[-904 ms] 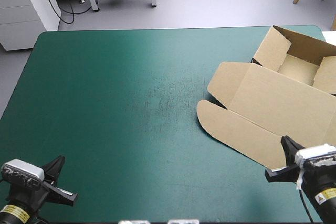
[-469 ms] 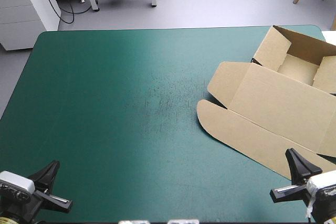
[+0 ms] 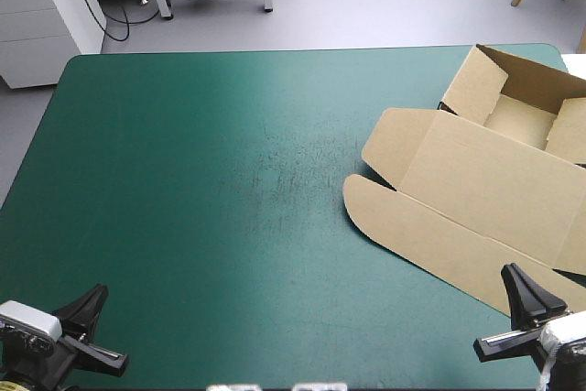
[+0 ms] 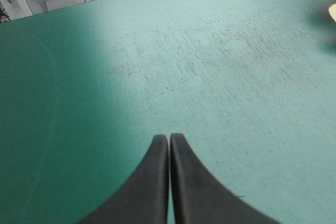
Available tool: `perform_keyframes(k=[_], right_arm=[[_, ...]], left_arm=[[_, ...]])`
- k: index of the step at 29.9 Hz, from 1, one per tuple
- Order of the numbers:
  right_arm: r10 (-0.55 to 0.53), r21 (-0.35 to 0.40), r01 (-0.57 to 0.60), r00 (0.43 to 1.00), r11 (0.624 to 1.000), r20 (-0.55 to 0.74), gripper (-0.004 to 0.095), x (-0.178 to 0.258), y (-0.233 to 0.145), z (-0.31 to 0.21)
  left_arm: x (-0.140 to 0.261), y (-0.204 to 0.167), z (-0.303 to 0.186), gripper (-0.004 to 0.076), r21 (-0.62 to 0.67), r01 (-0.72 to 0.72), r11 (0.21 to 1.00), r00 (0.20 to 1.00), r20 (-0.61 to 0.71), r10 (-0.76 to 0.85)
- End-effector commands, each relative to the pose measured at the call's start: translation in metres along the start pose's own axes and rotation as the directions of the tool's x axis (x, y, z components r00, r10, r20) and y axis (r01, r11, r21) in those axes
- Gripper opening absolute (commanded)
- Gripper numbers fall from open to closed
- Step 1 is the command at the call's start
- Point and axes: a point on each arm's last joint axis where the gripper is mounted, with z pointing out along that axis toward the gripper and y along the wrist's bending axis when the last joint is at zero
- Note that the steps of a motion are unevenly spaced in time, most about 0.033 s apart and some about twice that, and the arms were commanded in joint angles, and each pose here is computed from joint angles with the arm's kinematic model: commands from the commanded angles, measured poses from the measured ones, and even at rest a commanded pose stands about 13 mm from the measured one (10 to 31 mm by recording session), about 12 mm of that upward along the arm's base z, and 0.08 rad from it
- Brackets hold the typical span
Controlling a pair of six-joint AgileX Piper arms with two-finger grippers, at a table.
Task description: Fold the box
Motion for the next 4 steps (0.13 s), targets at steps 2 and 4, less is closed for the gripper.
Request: perform_keyframes(k=[2,4], right_arm=[[-0.008,0.007,0.007,0.993,1.0,0.121,-0.0019,-0.0143,0.0001,-0.0085],[-0.008,0.007,0.007,0.992,1.0,0.124,-0.0019,-0.0145,0.0001,-0.0085]], left_arm=[[-0.0131,0.0006,-0.0086,-0.001,0.012,0.01,1.0,0.993,0.113,-0.011],[-0.0132,0.0006,-0.0086,-0.001,0.012,0.01,1.0,0.993,0.115,-0.011]])
